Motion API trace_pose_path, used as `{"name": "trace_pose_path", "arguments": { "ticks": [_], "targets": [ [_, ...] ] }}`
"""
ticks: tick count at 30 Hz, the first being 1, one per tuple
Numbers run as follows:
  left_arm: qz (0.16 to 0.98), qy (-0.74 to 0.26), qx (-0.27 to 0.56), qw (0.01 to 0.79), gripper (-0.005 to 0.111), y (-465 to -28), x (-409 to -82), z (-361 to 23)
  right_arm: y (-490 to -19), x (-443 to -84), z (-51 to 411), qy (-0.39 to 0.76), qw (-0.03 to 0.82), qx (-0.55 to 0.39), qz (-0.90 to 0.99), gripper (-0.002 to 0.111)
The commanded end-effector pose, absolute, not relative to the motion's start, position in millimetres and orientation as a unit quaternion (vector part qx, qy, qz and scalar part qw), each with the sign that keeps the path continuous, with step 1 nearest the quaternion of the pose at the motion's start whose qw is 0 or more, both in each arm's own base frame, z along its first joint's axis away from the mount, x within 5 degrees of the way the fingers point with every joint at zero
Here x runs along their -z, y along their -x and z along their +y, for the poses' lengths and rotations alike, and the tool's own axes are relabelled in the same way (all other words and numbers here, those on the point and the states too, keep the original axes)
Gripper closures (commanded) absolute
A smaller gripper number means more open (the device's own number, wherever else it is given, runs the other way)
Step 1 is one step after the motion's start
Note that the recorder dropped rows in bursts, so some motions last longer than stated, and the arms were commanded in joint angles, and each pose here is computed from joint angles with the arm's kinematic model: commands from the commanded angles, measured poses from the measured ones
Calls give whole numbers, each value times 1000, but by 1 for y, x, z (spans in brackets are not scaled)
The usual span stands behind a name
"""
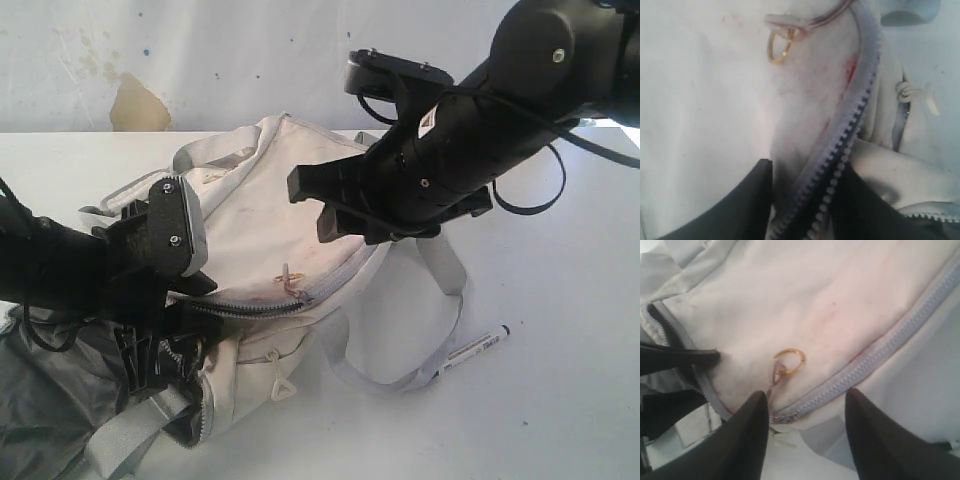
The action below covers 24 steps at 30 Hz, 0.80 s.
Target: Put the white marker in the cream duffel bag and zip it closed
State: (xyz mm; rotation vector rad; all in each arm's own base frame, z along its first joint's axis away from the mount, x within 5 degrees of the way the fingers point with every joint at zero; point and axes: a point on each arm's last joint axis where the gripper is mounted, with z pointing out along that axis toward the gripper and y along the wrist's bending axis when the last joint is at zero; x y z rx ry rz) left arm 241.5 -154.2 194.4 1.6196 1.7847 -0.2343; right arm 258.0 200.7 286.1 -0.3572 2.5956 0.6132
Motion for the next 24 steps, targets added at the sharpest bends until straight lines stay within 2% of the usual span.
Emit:
{"name": "trace_pose_path", "arguments": {
  "ticks": [1,3,8,15,24],
  "targets": [
    [698,-617,91,353,94,-240,-194,-155,-261,-290,207,150,244,-248,925,64],
    [703,-611,96,352,107,-240,-194,-155,-264,-285,208,153,238,-244,928,64],
    [703,-611,98,351,107,-240,-194,-155,-273,-266,215,145,225,-244,932,64],
    [703,-611,100,350,107,-239,-194,-156,-278,-256,231,156,219,-301,915,64],
    [703,-611,99,350,107,-240,-194,-155,-284,-228,237,164,184,-288,925,64]
  ]
}}
